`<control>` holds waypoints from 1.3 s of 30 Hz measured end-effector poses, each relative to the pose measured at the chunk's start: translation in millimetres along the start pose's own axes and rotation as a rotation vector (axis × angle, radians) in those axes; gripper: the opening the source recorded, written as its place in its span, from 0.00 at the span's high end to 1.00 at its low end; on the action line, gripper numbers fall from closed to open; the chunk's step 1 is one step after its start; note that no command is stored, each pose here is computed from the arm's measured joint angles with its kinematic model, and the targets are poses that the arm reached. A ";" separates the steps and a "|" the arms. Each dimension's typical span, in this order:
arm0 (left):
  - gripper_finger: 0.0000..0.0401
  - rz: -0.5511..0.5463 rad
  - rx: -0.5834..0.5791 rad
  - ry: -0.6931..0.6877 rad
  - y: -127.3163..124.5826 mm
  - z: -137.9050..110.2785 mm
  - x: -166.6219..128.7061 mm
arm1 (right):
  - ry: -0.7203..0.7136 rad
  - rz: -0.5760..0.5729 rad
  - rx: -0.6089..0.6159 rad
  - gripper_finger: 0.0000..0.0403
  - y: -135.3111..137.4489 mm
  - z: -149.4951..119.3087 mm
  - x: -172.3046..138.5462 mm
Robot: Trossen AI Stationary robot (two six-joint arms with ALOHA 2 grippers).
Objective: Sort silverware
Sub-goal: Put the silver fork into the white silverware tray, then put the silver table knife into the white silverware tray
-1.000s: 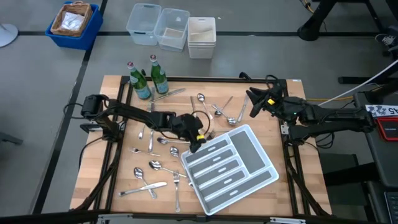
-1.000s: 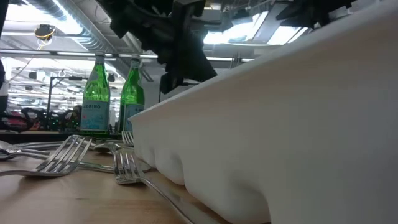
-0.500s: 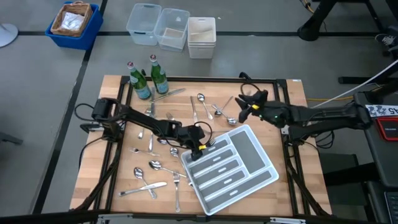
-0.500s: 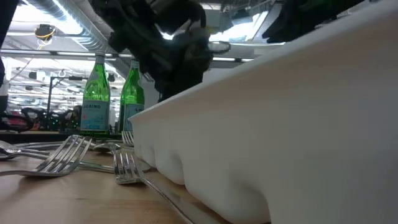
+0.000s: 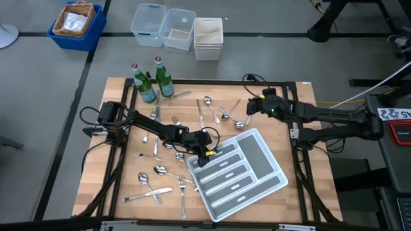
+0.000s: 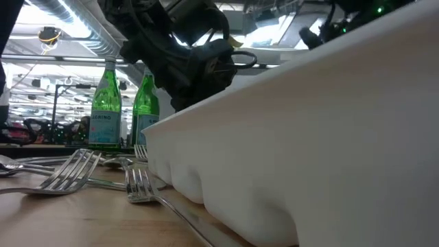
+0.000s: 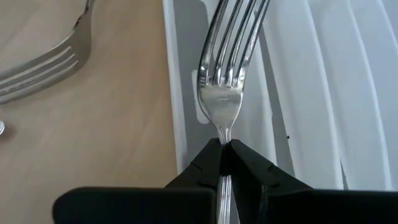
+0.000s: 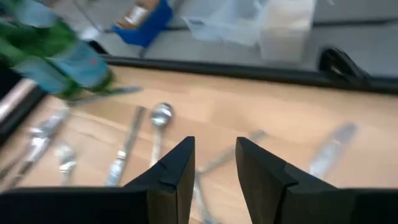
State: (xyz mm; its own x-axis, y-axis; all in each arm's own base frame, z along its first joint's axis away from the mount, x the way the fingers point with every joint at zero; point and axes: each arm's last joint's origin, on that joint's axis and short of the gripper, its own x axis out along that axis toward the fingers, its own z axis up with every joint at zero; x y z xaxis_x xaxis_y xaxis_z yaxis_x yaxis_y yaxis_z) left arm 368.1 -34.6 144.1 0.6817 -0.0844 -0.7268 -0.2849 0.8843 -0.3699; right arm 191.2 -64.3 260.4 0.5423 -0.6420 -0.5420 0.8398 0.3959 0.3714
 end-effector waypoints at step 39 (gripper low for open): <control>0.82 0.024 0.091 -0.078 28.3 42.3 -75.5 | 0.499 -0.398 0.544 0.70 -67.5 -27.2 125.5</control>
State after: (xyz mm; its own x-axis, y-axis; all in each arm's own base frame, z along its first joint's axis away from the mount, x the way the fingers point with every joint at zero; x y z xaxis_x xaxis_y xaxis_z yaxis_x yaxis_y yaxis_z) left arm 337.1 16.2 213.0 0.7267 -0.0300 -0.6863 -0.2416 0.9241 -0.2962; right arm 203.3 -153.7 146.8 0.2625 -0.2506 -0.9318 0.9114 -0.2529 0.3248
